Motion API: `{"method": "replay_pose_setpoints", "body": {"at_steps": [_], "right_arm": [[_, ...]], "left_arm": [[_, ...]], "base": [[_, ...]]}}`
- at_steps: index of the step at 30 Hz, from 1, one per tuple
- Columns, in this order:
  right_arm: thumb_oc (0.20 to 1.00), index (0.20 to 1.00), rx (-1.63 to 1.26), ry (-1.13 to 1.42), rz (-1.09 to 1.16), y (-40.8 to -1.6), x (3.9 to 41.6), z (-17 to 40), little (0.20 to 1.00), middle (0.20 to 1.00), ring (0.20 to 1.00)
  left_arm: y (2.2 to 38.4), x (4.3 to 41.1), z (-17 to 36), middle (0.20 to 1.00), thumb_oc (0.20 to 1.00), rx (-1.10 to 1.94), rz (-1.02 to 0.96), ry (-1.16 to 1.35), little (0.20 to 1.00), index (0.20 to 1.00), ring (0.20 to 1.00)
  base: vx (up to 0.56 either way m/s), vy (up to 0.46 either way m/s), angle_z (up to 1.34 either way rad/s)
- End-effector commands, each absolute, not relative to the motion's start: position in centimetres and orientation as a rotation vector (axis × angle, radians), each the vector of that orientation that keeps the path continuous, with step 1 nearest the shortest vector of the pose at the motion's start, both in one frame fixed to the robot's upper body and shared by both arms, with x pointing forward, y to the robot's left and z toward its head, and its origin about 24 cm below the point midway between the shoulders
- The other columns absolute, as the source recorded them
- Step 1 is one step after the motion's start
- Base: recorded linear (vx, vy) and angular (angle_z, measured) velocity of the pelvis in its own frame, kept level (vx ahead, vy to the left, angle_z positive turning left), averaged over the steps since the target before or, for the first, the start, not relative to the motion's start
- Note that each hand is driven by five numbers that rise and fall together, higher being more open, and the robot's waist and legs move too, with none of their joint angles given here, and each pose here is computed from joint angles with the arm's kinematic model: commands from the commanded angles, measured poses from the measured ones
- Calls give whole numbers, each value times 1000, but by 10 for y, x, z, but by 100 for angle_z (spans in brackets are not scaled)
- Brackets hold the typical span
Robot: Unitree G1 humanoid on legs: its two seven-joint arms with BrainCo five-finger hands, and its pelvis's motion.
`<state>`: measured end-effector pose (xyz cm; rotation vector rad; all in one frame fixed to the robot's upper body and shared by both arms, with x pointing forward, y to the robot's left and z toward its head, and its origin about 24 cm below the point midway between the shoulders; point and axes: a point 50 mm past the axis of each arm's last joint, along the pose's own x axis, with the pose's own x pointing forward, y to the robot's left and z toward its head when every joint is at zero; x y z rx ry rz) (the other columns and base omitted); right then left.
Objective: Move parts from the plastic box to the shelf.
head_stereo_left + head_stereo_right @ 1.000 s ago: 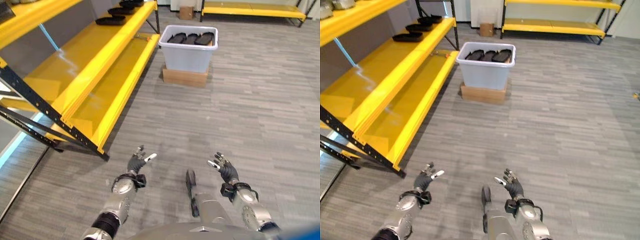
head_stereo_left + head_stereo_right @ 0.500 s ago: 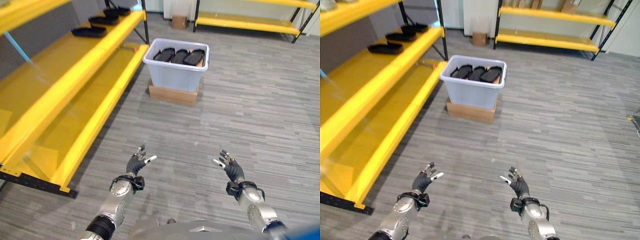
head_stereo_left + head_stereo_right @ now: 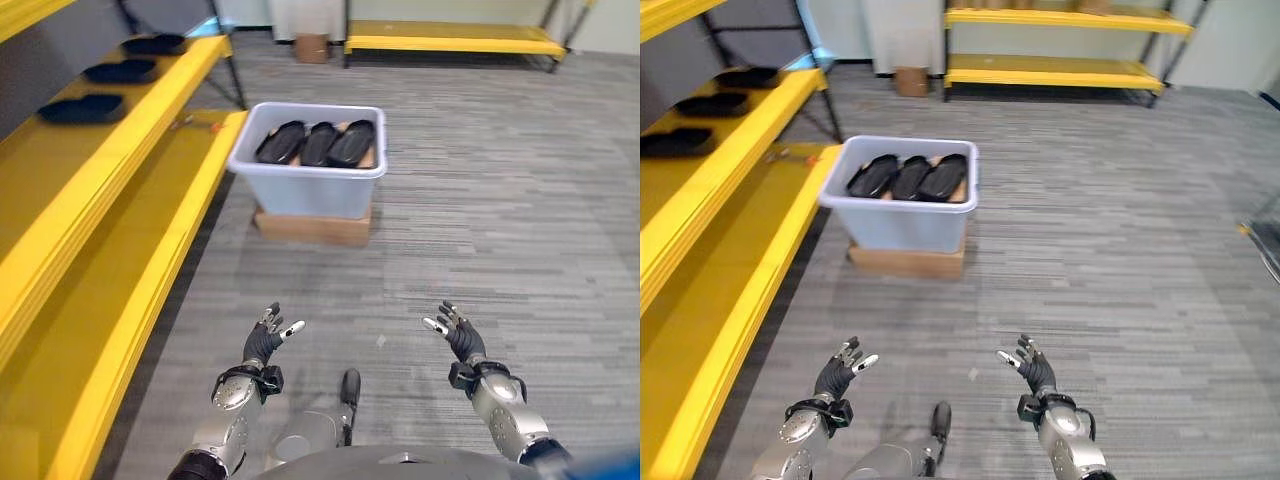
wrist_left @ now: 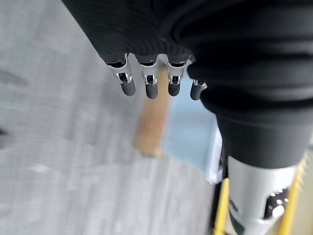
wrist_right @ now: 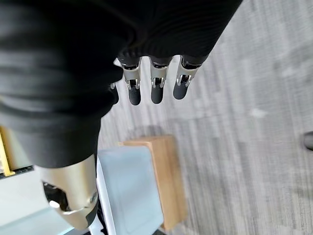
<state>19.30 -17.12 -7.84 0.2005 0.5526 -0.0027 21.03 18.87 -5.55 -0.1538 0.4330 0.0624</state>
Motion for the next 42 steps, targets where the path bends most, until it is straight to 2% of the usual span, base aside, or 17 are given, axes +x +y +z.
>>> {"method": "replay_pose_setpoints", "body": {"at_steps": [1,13,16,23,30,42], "right_arm": [[1000,1000,227,428,35,-167,205,-57,1000,1000,1000],[1000,1000,258,426,30,-166,206,-56,1000,1000,1000],[1000,1000,270,405,-27,-178,207,-54,1000,1000,1000],[1000,1000,246,398,-76,-192,208,-52,1000,1000,1000],[1000,1000,215,374,-156,-206,210,-49,1000,1000,1000],[1000,1000,261,372,-110,-190,215,-48,1000,1000,1000]], "left_arm": [[192,214,-44,1000,1000,-124,59,357,1000,1000,1000],[186,217,-47,1000,1000,-125,18,366,1000,1000,1000],[169,224,-46,1000,1000,-137,-32,360,1000,1000,1000],[170,219,-46,1000,1000,-184,-11,366,1000,1000,1000],[169,221,-48,1000,1000,-175,-1,373,1000,1000,1000],[183,228,-40,1000,1000,-98,-20,338,1000,1000,1000]], "base": [[262,162,21],[379,67,40],[658,-172,65],[222,-36,22],[142,279,-11],[77,285,-28]]}}
